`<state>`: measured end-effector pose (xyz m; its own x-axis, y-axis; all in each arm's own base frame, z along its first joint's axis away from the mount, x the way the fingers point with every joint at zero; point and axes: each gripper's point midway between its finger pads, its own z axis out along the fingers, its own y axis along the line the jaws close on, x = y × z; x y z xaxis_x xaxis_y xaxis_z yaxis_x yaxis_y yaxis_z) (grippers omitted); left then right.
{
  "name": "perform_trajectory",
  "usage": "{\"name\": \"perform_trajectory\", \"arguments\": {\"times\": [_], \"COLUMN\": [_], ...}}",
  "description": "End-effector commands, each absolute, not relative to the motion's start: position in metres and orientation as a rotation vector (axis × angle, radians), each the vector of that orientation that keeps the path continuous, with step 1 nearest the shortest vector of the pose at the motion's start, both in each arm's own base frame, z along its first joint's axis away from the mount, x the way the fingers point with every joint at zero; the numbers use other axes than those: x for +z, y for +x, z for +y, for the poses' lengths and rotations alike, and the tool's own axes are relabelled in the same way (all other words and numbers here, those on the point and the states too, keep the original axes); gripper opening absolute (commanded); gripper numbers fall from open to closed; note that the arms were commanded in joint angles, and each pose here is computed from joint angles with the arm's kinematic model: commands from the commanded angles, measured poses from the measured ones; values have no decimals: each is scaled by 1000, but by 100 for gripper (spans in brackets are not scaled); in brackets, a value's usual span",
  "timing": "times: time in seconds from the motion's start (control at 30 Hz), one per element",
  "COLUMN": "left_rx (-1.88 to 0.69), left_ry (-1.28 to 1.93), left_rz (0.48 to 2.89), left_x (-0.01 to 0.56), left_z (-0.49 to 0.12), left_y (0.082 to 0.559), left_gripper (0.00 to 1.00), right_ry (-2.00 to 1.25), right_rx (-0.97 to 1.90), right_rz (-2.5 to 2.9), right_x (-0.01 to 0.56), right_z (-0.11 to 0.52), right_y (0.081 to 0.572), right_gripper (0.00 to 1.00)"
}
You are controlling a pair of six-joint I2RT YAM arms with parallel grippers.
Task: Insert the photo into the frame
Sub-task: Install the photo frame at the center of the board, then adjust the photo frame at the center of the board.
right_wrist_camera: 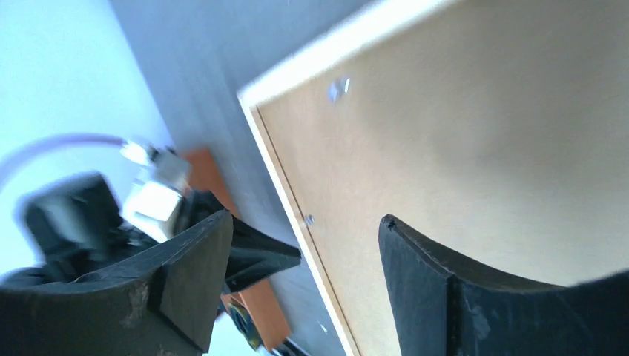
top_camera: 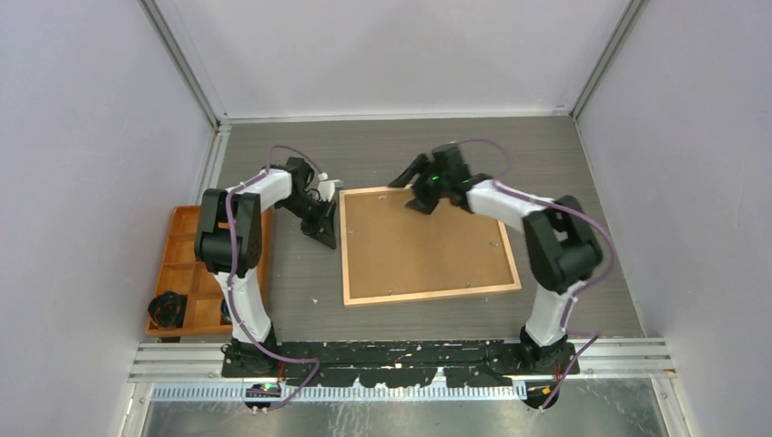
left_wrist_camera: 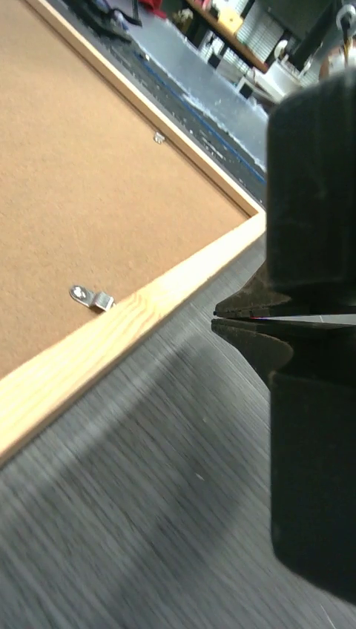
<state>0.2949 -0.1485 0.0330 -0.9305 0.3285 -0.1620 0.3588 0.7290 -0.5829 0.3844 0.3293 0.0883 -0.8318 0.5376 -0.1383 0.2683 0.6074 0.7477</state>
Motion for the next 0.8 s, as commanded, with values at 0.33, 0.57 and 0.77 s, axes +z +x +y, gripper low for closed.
{"name": "perform_trajectory", "arguments": {"times": [0.33, 0.57, 0.77], "left_rx": [-617, -555, -561], "left_ry": [975, 1093, 1186], "left_rz": [2795, 2767, 2738], "left_x": [22, 19, 17], "left_z": [-146, -154, -171], "left_y": [268, 255, 246], "left_gripper": [6, 6, 6], "right_ry": [1005, 1055, 1072], "right_rx": [325, 368, 525], "right_rz": [2148, 2234, 2276], "right_x": [112, 68, 52], "right_z": [29, 33, 60], "right_y": [400, 407, 430], "right_gripper": [97, 98, 98]}}
